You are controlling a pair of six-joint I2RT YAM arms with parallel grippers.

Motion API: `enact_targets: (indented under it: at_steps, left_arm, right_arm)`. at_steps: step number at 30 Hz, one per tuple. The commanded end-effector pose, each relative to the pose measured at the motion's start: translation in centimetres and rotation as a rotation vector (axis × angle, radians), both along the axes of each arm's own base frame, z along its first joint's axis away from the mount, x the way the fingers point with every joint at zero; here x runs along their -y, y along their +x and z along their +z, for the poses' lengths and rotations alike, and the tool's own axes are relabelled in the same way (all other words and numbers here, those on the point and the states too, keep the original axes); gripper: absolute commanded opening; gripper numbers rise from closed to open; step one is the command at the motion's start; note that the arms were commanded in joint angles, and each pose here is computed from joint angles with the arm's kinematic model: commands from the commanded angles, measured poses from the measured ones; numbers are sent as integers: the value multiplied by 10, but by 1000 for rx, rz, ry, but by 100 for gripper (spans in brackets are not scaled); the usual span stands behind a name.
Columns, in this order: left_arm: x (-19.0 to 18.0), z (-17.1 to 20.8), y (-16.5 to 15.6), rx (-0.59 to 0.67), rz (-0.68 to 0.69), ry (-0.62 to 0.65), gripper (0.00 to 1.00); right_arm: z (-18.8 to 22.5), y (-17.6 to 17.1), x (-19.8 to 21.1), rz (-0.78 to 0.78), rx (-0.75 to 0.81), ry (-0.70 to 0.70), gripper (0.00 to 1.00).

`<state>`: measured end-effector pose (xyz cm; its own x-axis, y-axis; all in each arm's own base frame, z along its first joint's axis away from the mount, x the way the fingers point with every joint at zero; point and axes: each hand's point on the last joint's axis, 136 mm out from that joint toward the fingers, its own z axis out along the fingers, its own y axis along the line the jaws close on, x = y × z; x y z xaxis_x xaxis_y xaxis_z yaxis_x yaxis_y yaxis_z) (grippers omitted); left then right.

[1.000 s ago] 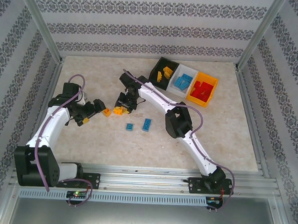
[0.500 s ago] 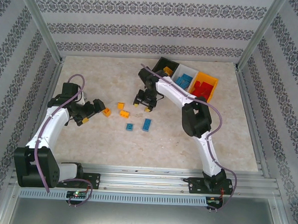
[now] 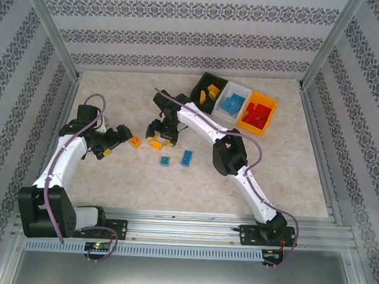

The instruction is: Sort the legos into containers by color

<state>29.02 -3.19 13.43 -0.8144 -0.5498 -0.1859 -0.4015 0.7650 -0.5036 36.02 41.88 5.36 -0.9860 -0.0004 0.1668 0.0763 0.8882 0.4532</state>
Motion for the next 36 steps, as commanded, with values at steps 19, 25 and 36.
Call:
enact_targets:
  at_steps: [19, 25, 36]
  left_arm:
    - [-12, 3, -5, -12, 35, 21, 100]
    - [-12, 3, -2, -2, 37, 13, 100]
    - [-10, 8, 2, 8, 31, 3, 100]
  right_arm:
    - [-15, -15, 71, -31, -49, -287, 72]
    - [8, -16, 93, -47, 24, -229, 70]
    - [-7, -28, 60, -6, -16, -217, 74]
